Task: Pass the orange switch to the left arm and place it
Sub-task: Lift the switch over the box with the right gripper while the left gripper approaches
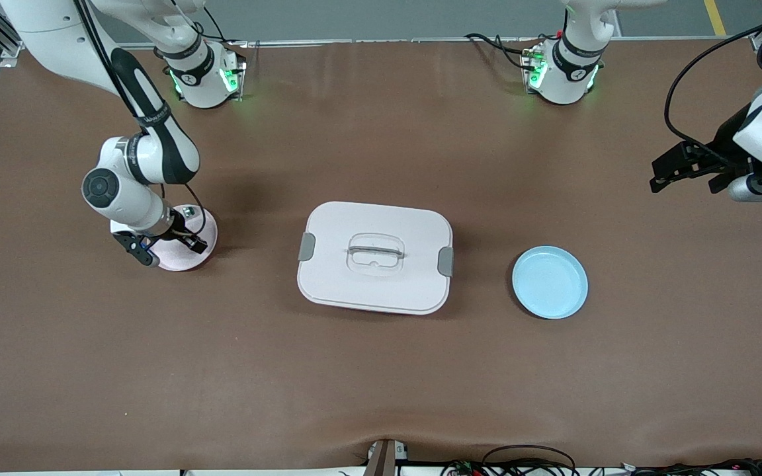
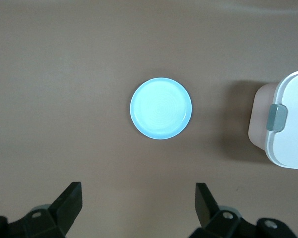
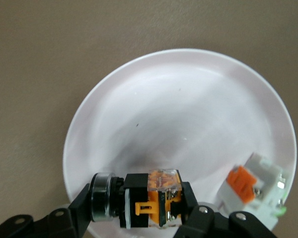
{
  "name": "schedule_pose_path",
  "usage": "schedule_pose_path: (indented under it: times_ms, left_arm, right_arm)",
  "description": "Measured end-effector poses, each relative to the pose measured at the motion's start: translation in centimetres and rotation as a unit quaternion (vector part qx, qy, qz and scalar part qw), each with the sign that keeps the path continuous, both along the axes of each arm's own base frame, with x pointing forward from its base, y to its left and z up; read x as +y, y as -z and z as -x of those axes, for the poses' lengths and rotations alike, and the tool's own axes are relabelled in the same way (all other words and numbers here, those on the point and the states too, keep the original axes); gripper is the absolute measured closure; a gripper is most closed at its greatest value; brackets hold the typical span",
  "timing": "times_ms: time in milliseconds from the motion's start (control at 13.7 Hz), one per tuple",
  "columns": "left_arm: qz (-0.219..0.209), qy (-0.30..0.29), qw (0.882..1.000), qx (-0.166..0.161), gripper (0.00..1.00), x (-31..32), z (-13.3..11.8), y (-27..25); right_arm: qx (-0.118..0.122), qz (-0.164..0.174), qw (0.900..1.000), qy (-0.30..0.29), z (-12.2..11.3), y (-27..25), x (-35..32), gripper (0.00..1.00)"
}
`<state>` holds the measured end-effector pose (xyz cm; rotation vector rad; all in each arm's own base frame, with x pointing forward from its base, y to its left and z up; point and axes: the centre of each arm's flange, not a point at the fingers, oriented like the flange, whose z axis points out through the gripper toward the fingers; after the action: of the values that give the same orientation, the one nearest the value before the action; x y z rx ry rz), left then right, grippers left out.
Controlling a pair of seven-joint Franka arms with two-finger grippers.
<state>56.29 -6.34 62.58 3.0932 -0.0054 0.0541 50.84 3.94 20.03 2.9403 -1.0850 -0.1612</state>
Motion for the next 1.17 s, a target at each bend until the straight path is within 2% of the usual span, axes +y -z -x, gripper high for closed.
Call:
schedule_pose_path:
  times_ms: [146,292,585,877,1023,1170]
  left_arm:
    - [0.006,0.005,1.000,-0.013,0.00,-0.7,0.0,-1.3]
    - [0.040,0.007,0.999,-0.022,0.00,-1.5,0.2,-2.6]
    - [0.134,-0.004,0.991,-0.016,0.00,-1.7,0.4,-3.4]
    - [0.236,-0.002,0.972,-0.002,0.00,-3.6,0.5,-4.0]
    - [0.290,-0.002,0.957,0.015,0.00,-4.8,0.1,-3.5]
    - [0.326,-0.005,0.945,0.036,0.00,-5.8,-1.0,-1.9]
  right_arm:
    - [0.030,0.000,0.999,0.023,-1.2,-2.9,2.4,0.27]
    - [0.057,0.001,0.997,0.054,-2.6,-7.2,6.1,0.27]
    - [0.084,-0.049,0.988,0.122,-4.5,-14.5,12.7,0.27]
    - [0.101,-0.087,0.973,0.187,-5.5,-19.0,16.0,0.27]
    - [0.105,-0.107,0.964,0.221,-5.9,-22.7,19.0,0.27]
    - [0.105,-0.130,0.953,0.252,-6.0,-27.2,22.2,0.27]
